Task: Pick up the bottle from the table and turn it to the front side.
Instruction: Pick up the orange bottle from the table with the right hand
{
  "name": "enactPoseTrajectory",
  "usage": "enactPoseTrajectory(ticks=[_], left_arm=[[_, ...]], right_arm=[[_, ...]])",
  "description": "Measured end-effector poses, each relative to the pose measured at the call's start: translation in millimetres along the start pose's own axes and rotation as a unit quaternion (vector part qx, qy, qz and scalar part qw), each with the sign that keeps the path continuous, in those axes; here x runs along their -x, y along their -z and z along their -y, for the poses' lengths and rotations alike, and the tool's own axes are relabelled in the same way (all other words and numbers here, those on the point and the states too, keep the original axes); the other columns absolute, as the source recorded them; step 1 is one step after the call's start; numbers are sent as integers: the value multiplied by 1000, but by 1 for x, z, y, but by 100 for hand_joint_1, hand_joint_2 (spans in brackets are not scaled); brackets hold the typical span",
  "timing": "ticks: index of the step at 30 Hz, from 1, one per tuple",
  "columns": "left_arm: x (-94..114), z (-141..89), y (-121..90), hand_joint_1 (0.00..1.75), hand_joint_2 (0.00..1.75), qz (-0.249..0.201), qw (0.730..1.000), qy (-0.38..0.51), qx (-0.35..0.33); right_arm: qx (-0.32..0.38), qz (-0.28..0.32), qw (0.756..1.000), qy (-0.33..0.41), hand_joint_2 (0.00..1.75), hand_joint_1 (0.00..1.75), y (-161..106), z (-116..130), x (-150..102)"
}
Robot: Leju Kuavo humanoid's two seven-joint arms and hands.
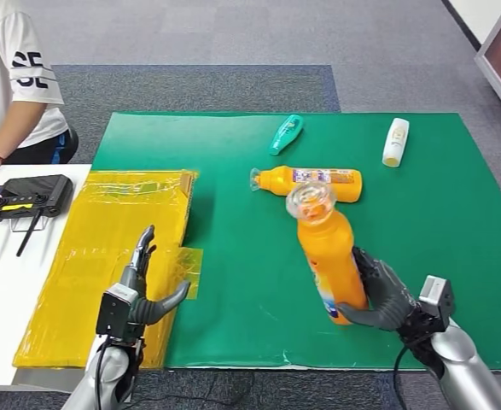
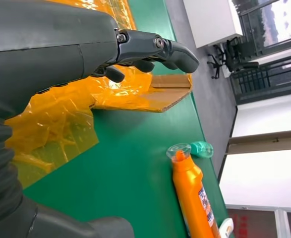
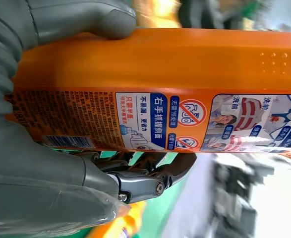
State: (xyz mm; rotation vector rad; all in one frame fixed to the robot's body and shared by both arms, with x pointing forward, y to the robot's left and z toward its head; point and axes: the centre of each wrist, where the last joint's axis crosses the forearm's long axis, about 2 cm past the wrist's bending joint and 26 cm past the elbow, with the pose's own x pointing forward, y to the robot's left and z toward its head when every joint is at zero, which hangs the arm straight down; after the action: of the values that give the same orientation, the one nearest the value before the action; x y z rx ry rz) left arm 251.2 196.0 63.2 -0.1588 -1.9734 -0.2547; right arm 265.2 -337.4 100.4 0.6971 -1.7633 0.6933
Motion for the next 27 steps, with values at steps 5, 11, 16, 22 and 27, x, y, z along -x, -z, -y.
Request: enactPoseTrajectory(ticks=[5,11,16,22,27], left_arm=[[-1,-1,-5,0,175,-2,1000,3,-7],[-3,-1,-8,0,175,-4,1000,8,-11],[-4,1,-7,0,175,-4,1000,8,-11],[-5,2,-6,0,175,-6,1000,8,-12],[-5,2,-6,0,175,-8,1000,8,-12]], right_arm=[[50,27,998,2,175,175,10,-10,2],[105,62,993,4,175,175,37,-37,10],[137,80,987,8,175,175,63,-59,13],[147,94,984,23,175,175,85,-83,15],[133,94,986,35,175,175,96,-100,19]])
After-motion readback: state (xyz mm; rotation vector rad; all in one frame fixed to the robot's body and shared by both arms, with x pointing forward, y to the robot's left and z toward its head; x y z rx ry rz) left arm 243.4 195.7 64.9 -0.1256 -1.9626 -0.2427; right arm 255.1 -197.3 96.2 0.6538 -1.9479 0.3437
